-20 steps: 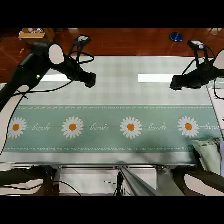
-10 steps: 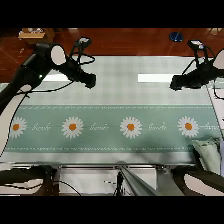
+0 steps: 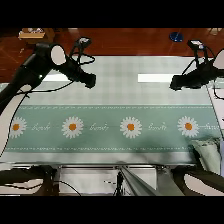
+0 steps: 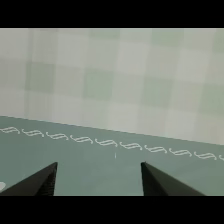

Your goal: Fold the shirts.

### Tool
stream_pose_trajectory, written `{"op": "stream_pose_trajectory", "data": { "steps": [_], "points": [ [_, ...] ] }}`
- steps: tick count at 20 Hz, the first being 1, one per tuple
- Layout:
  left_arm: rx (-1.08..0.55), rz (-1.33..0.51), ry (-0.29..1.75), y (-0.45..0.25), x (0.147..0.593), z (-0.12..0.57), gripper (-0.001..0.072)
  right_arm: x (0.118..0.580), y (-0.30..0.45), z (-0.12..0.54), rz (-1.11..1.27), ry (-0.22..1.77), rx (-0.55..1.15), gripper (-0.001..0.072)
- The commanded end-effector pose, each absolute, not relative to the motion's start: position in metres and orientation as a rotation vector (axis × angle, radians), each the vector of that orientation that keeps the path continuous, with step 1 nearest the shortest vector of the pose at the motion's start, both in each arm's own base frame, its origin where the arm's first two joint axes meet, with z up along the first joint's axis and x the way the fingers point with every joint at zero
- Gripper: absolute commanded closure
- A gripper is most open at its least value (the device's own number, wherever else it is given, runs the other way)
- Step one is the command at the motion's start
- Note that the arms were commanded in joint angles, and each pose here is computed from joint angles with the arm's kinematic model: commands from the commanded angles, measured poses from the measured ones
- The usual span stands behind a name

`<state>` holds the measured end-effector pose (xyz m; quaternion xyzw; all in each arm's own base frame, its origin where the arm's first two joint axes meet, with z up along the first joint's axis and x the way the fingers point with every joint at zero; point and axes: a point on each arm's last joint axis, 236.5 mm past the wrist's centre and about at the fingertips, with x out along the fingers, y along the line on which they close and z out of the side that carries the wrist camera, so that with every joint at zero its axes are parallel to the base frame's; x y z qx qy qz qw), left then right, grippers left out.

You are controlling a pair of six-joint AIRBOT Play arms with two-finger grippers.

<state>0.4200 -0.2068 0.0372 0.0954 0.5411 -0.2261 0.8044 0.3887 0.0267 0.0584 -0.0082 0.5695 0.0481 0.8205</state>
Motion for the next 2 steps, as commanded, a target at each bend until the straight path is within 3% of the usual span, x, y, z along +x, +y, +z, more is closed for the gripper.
{"op": "stream_pose_trajectory", "data": {
  "steps": [1, 2],
  "points": [
    [0.205, -0.485, 1.158, -0.2073, 0.4201, 0.0374, 0.0009, 0.3889, 0.027, 0.0586, 0.103, 1.212, -0.018, 0.0124],
    [0.205, -0.485, 1.158, -0.2073, 0.4201, 0.0374, 0.0009, 0.3889, 0.027, 0.0586, 0.103, 1.212, -0.018, 0.0124]
  ]
}}
